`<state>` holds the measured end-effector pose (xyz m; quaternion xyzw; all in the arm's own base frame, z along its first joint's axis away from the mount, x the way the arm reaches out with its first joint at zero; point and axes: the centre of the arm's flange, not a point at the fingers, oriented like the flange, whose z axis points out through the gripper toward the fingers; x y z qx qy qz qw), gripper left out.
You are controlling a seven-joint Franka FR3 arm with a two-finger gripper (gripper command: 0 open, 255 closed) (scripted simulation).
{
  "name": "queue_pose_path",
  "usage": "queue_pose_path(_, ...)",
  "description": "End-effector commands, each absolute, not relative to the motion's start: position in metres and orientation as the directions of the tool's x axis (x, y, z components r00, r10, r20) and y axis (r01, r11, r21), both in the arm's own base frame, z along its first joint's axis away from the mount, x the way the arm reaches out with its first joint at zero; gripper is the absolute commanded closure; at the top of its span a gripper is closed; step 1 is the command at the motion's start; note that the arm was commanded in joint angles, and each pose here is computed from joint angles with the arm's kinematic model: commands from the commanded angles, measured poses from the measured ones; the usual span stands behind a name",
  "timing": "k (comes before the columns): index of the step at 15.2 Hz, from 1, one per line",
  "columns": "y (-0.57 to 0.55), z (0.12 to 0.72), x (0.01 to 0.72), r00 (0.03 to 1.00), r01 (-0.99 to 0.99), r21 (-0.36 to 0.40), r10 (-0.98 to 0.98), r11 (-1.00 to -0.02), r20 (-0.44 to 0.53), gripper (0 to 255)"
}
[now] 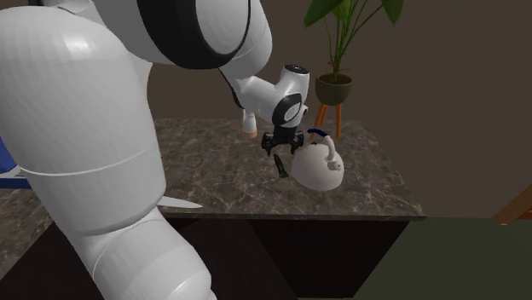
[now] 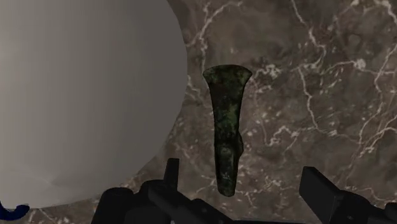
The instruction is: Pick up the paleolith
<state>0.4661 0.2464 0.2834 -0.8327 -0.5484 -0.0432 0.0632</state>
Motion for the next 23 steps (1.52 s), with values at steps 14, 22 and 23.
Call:
queue_pose_path(14, 0.257, 0.234, 0.471, 0.383, 0.924, -0.067, 0.914, -0.378, 0.135, 255)
queue_pose_path(22, 0.253, 0.255, 0.469, 0.384, 0.923, -0.067, 0.914, -0.378, 0.135, 255)
queue_pose_path(23, 0.253, 0.261, 0.469, 0.384, 0.923, -0.067, 0.914, -0.378, 0.135, 255)
